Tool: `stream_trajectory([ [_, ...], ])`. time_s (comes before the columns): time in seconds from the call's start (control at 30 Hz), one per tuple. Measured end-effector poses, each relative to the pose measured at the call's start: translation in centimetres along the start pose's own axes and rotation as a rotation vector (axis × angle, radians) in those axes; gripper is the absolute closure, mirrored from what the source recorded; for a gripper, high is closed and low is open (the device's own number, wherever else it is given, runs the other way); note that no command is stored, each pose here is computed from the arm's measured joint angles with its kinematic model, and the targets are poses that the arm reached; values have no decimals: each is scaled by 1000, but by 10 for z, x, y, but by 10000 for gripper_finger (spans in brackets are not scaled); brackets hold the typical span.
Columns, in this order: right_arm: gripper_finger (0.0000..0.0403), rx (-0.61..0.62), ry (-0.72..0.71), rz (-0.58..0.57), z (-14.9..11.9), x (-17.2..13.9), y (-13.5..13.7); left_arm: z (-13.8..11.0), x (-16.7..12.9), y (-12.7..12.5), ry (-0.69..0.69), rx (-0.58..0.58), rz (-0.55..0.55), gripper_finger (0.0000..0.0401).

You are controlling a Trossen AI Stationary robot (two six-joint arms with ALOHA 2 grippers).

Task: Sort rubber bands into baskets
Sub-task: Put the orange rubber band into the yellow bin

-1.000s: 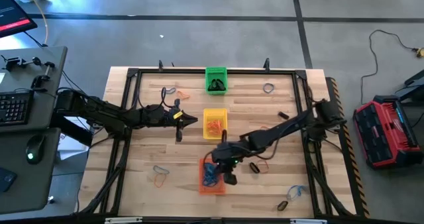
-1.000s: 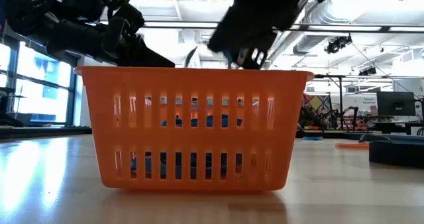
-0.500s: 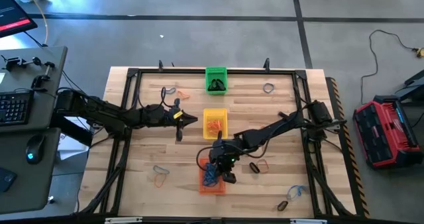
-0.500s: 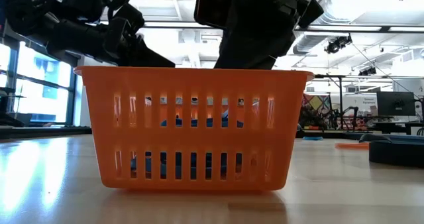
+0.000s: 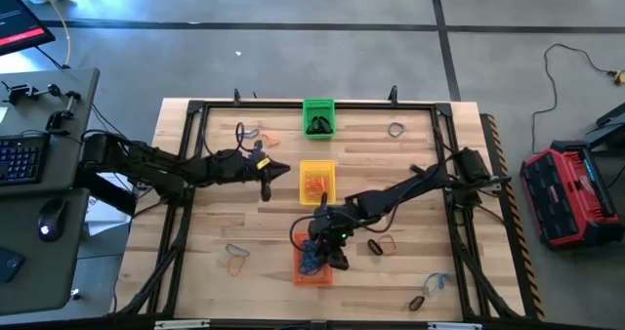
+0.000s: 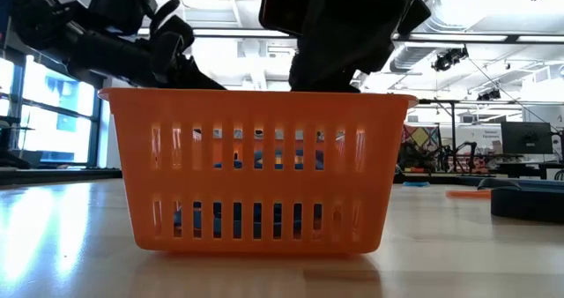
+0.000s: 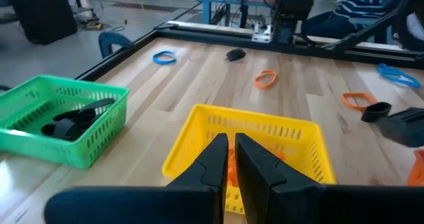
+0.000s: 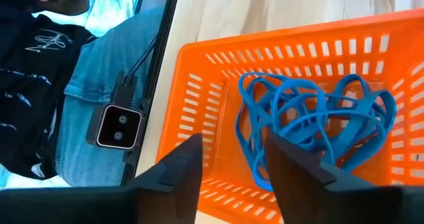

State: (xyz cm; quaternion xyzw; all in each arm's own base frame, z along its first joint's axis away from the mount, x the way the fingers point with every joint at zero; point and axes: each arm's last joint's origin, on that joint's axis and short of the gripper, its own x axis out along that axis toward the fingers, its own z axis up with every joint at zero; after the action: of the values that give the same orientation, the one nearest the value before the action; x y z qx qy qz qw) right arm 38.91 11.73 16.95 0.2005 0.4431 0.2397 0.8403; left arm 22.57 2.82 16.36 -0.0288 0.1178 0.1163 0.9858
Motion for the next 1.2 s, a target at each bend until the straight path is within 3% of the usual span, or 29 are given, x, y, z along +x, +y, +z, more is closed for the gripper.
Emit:
stream_trajectory([
  [0.13,267,-22,-9,-4,2,-8,5,-2,1,6,21,-26,26,382],
  [0.37,392,-161,-10,-128,5,-43,21,-12,1,27,132,-84,124,385],
  [0.77,402,-232,-31,-338,-11,-86,20,3,9,60,379,6,220,401],
  [1.2,403,-214,-226,-341,-53,-99,-8,23,8,105,619,38,160,401],
])
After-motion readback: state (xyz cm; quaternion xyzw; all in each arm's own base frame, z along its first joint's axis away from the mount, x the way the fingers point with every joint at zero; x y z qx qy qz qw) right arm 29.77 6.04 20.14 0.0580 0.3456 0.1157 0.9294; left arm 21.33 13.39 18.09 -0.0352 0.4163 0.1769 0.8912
